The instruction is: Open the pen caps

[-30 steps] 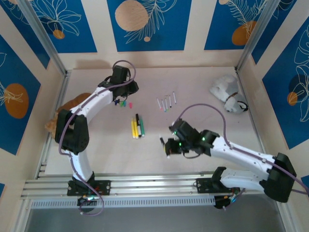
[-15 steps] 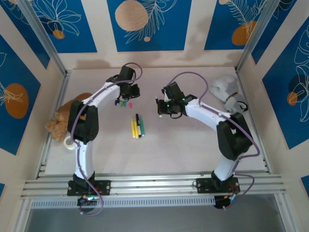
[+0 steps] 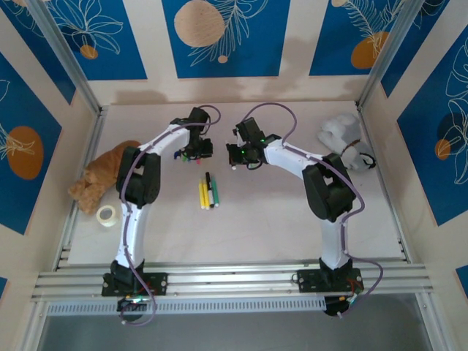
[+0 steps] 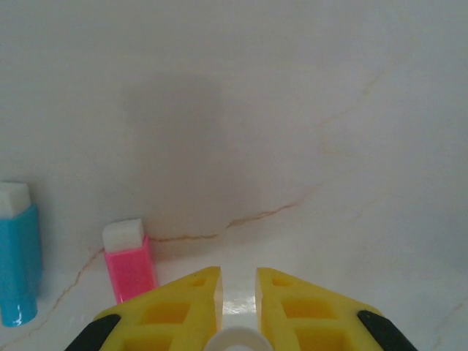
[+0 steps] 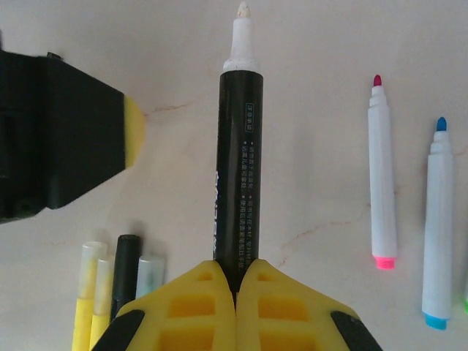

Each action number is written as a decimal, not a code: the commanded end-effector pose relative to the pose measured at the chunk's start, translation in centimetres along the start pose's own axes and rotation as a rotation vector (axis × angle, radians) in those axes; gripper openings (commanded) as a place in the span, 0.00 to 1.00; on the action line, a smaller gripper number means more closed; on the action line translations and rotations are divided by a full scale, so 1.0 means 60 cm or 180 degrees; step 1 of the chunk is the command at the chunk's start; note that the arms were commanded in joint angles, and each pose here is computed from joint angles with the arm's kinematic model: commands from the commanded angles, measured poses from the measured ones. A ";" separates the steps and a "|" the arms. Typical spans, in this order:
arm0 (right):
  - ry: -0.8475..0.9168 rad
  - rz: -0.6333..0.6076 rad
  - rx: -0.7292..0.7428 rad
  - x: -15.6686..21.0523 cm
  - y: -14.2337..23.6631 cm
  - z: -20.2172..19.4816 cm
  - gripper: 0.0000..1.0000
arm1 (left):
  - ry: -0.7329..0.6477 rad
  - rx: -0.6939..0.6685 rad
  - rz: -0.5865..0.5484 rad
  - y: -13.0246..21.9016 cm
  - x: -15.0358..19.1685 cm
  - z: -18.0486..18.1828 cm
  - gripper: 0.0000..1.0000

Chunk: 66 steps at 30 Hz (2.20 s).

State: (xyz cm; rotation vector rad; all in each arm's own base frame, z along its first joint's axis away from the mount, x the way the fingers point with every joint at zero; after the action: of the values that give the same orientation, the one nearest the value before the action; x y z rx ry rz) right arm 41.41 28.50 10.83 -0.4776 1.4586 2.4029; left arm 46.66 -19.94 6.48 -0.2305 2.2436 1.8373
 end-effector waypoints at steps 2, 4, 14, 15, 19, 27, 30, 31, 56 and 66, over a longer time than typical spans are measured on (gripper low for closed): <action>0.0107 0.0103 -0.0007 0.004 -0.021 0.005 0.00 | -0.0014 -0.0224 0.0173 -0.007 0.009 0.024 0.00; 0.0128 0.0147 0.0027 0.009 -0.030 0.000 0.00 | 0.0000 -0.0258 0.0201 -0.011 0.011 0.028 0.09; 0.0108 0.0246 0.0188 0.024 -0.052 -0.027 0.00 | 0.0003 -0.0241 0.0334 -0.023 0.020 0.028 0.29; 0.0111 0.0255 0.0220 0.025 -0.053 -0.030 0.00 | 0.0005 -0.0243 0.0328 -0.022 0.020 0.028 0.30; 0.0133 0.0292 0.0466 0.026 -0.058 -0.050 0.00 | 0.0028 -0.0245 0.0279 -0.013 0.015 0.027 0.30; 0.0114 0.0293 0.0636 0.021 -0.058 -0.065 0.18 | 0.0061 -0.0231 -0.0021 0.042 -0.014 0.018 0.30; 0.0110 0.0266 0.0675 0.017 -0.051 -0.064 0.30 | 0.0054 -0.0214 -0.0149 0.069 -0.025 0.014 0.30; 0.0094 0.0248 0.0678 0.016 -0.044 -0.063 0.31 | 0.0054 -0.0202 -0.0207 0.082 -0.029 0.011 0.30; 0.0433 0.0568 0.0386 0.199 0.029 0.087 0.32 | 0.0380 0.0916 -0.1407 0.311 0.086 -0.016 0.37; 0.0400 0.0780 0.0484 0.233 -0.008 0.078 0.25 | 0.0428 0.0954 -0.1184 0.257 0.130 -0.005 0.36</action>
State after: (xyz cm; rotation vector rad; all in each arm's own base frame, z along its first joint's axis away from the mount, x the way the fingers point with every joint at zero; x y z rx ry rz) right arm 28.68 34.14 7.64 -0.4942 1.7942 2.4636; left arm 35.07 -16.43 18.66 -0.6737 2.3064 1.3839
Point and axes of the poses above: each hand's point on the last joint's axis, 136 mm out from that joint toward the fingers, its own y axis back along the fingers, its own z axis along the line the jaws close on, x = y × z, the point moved 3 cm from there along y, back along the fingers, and after that the axes turned 7 degrees about -y, right-handed, at the moved point
